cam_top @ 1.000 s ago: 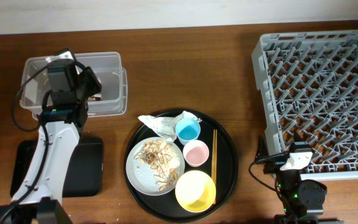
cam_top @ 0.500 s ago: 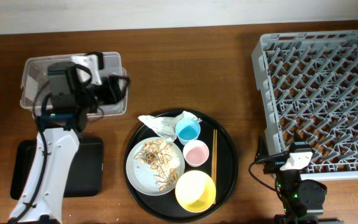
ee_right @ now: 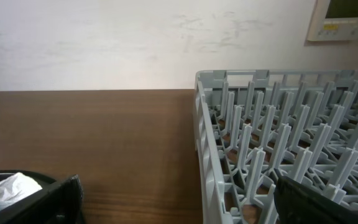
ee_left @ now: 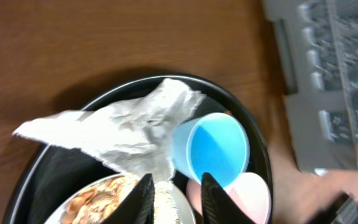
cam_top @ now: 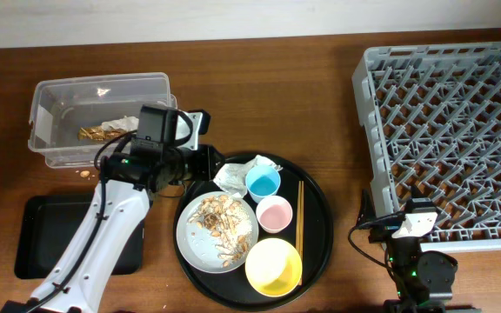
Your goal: Sort waste into correct bins and load items into the dishwasher rack
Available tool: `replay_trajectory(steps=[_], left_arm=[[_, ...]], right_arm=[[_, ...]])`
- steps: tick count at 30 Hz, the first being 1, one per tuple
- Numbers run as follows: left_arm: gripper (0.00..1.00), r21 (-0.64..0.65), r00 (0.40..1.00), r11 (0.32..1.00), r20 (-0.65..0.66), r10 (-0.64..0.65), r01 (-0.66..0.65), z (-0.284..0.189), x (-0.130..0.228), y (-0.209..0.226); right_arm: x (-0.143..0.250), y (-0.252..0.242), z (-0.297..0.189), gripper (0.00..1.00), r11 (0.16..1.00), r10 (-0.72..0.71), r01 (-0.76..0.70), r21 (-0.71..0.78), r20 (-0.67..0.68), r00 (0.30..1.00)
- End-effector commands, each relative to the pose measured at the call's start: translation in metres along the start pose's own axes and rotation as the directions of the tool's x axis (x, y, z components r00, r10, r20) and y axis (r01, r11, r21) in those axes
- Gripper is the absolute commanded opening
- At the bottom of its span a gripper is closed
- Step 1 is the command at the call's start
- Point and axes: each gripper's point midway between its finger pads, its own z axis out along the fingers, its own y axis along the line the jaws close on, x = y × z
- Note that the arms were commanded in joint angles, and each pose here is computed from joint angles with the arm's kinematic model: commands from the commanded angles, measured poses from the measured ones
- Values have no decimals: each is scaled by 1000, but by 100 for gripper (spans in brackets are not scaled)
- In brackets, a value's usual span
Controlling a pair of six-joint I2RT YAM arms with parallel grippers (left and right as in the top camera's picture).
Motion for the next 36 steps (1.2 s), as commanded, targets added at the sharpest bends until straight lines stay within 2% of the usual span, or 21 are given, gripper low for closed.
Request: replay_trajectory(steps=[1,2,3,5,7,11,15,21,24,29,33,36], left_arm=[[30,-279,960,919,111,-259,280,0,-3,50],[33,-304,948,898,132,-291,318,0,-3,56],[41,-316,927,872,154,-341,374,3,-2,59],[43,-314,907,851,155,-392,421,11,1,59],[45,-327,902,841,132,-412,432,21,7,59],[56,-359,889,817,101,-446,451,41,19,60],[57,-393,897,812,87,-434,431,70,24,66],[57,-398,857,768,109,-504,502,91,28,75],[56,-410,857,761,120,-500,502,94,27,80],[56,-464,839,709,168,-518,531,99,31,97],[55,-470,839,706,169,-517,530,105,32,101],[50,-464,840,710,171,-514,529,106,31,99]], right_arm=[[2,-1,0,99,1000,5,-5,6,-2,1000],[2,-1,0,99,1000,5,-5,6,-2,1000],[2,-1,0,99,1000,5,-5,6,-2,1000],[2,-1,0,99,1000,5,-5,6,-2,1000],[2,-1,0,99,1000,5,-5,6,-2,1000],[2,-1,0,99,1000,5,-5,6,-2,1000],[2,-1,0,99,1000,5,-5,6,-2,1000],[2,-1,0,99,1000,5,-5,6,-2,1000],[2,-1,0,99,1000,5,-5,6,-2,1000],[2,-1,0,99,1000,5,-5,6,-2,1000],[2,-1,0,99,1000,5,-5,6,-2,1000],[2,-1,0,99,1000,5,-5,6,-2,1000]])
